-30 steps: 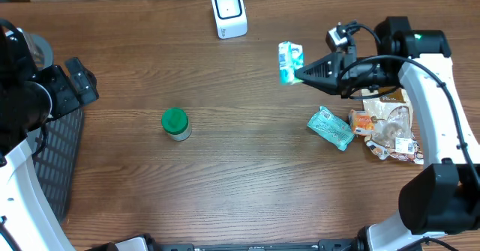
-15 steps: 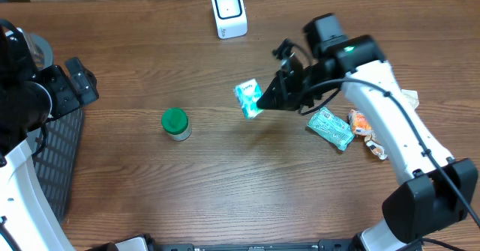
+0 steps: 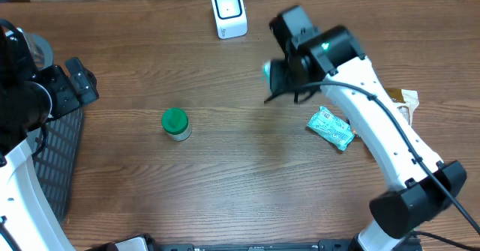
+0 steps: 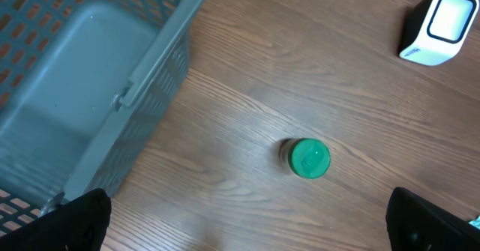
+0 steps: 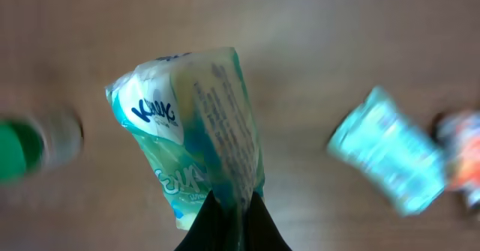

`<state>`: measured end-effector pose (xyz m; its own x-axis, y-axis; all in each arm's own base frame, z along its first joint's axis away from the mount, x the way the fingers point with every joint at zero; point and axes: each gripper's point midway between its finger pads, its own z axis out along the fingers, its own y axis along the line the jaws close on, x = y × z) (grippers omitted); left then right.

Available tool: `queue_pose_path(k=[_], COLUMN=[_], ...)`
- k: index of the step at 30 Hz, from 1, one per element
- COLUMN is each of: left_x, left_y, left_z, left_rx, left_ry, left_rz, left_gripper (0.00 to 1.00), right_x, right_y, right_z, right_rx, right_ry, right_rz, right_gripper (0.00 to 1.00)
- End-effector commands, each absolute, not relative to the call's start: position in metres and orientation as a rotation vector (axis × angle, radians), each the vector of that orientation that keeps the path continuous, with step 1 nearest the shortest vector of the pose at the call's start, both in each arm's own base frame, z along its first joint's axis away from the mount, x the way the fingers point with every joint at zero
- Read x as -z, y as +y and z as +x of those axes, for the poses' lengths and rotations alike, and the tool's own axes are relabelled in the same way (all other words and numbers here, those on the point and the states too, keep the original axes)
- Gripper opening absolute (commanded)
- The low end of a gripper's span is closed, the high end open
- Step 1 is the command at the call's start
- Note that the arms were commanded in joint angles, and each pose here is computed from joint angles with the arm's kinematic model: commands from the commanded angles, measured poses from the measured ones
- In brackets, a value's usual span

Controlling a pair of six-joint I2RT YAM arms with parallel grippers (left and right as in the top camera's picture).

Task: Scan the item barcode
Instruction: 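Hold the teal Kleenex pack in front of the white scanner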

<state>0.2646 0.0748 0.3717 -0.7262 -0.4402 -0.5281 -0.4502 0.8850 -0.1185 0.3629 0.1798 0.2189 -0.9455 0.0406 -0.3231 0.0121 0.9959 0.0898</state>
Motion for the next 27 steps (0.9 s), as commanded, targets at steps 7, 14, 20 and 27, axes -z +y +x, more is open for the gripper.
queue_pose_path(k=[7, 14, 20, 27], left_x=[-0.373, -0.373, -0.373, -0.373], left_y=[0.075, 0.075, 0.075, 0.075], left_z=[0.266, 0.266, 0.266, 0.266], left_rx=[-0.027, -0.027, -0.027, -0.027], left_ry=[2.49, 2.49, 2.49, 2.49], left_rz=[-0.621, -0.621, -0.62, -0.621], left_gripper=[1.0, 1.0, 1.0, 1.0], right_x=[-0.275, -0.262, -0.219, -0.166], right_y=[0.184, 0.235, 0.262, 0.273], right_z=[0.487, 0.557, 0.596, 0.617], right_rx=[0.203, 0.34, 0.47, 0.638], right_ry=[2.266, 2.007, 1.886, 1.816], right_rz=[-0.019, -0.275, -0.509, -0.713], right_gripper=[0.04, 0.04, 0.04, 0.04])
